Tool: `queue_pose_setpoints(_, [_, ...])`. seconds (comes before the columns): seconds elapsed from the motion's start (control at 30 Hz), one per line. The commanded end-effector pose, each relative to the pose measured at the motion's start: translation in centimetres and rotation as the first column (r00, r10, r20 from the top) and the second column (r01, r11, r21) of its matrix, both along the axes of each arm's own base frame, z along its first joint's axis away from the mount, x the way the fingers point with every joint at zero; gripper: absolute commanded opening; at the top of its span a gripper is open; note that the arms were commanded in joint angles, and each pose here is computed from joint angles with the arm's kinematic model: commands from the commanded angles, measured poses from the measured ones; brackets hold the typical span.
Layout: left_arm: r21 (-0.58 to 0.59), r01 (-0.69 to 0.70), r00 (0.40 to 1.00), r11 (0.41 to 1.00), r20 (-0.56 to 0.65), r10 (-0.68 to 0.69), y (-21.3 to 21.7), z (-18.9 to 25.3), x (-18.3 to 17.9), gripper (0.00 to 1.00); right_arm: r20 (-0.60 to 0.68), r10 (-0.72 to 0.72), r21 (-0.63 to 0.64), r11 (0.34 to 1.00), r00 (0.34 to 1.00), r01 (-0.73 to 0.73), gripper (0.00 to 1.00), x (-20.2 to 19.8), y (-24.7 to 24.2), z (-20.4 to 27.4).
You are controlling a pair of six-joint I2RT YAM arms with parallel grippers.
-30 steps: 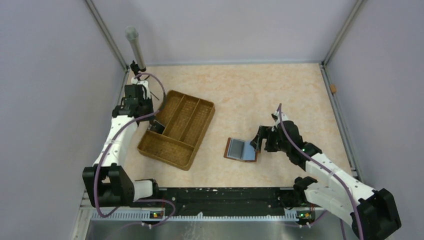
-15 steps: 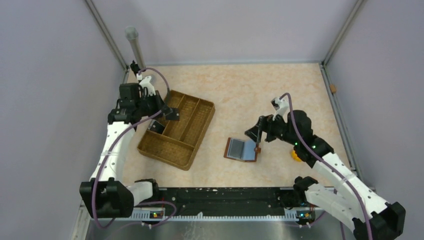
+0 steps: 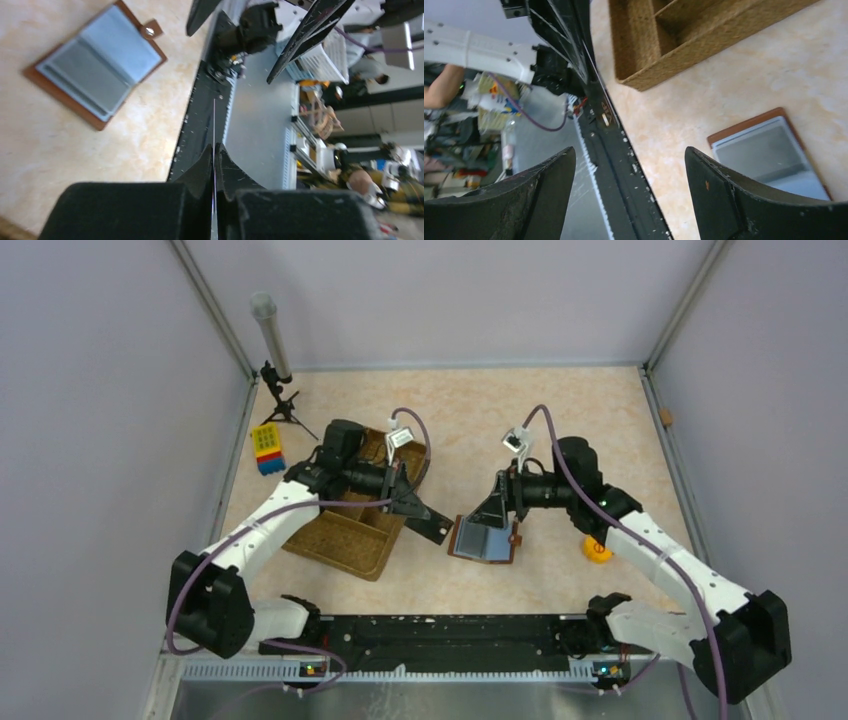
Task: Put the credit cards into the card holder
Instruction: Pick up the credit card from the storage box, then insert the credit card into the card holder.
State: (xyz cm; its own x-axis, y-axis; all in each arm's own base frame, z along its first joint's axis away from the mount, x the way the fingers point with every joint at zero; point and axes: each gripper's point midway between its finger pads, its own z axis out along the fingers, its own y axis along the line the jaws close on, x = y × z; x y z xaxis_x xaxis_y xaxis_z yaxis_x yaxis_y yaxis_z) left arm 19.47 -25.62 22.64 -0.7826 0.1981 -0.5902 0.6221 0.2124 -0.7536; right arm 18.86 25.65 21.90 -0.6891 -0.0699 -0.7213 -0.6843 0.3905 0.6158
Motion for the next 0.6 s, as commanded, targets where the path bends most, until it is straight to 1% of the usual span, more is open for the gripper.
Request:
queue_pose_setpoints(0.0, [-0.128, 0.202, 0.979, 0.971, -0.005, -0.204, -1.6, 1.1, -3.3, 0.0, 0.006, 0.19, 0.097, 0.977, 0.982, -0.19, 0.78, -2.7, 2.3, 2.0])
queue_pose_setpoints(0.07, [-0.139, 0.241, 0.969, 0.961, -0.017, -0.246, -2.2, 0.9, -4.1, 0.0, -0.01, 0.229, 0.089, 0.97, 0.973, -0.227, 0.77, -3.5, 3.3, 1.4])
queue_pose_setpoints(0.1, [-0.139, 0.254, 0.966, 0.957, -0.019, -0.259, -2.5, 0.7, -4.4, 0.0, -0.014, 0.253, 0.091, 0.964, 0.967, -0.25, 0.75, -3.9, 3.8, 1.2])
queue_pose_setpoints(0.17, [-0.137, 0.268, 0.961, 0.954, -0.032, -0.275, -2.8, 0.4, -4.7, 0.0, -0.026, 0.291, 0.101, 0.953, 0.956, -0.287, 0.69, -4.6, 4.6, 1.2])
queue_pose_setpoints(0.23, [-0.135, 0.274, 0.959, 0.952, -0.039, -0.281, -2.9, 0.1, -4.8, 0.0, -0.041, 0.311, 0.108, 0.946, 0.949, -0.306, 0.62, -5.0, 5.3, 0.9])
queue_pose_setpoints(0.3, [-0.134, 0.279, 0.957, 0.951, -0.043, -0.287, -3.0, -0.1, -4.9, 0.0, -0.064, 0.331, 0.11, 0.94, 0.941, -0.323, 0.51, -5.5, 5.7, 0.5])
queue_pose_setpoints(0.4, [-0.126, 0.27, 0.959, 0.954, -0.047, -0.278, -3.1, -0.4, -4.7, 0.0, -0.065, 0.344, 0.119, 0.935, 0.937, -0.335, 0.36, -5.7, 6.2, 0.2])
queue_pose_setpoints(0.43, [-0.126, 0.269, 0.96, 0.955, -0.047, -0.277, -3.2, -0.4, -4.6, 0.0, -0.072, 0.347, 0.122, 0.933, 0.935, -0.337, 0.3, -5.8, 6.3, 0.1])
queue_pose_setpoints(0.53, [-0.117, 0.252, 0.964, 0.961, -0.056, -0.26, -3.3, -0.7, -4.3, 0.0, -0.092, 0.36, 0.143, 0.927, 0.928, -0.346, 0.05, -6.1, 6.4, -0.1])
queue_pose_setpoints(0.57, [-0.109, 0.241, 0.967, 0.964, -0.058, -0.248, -3.4, -0.8, -4.1, 0.0, -0.094, 0.361, 0.149, 0.927, 0.928, -0.345, 0.0, -6.2, 6.4, -0.1])
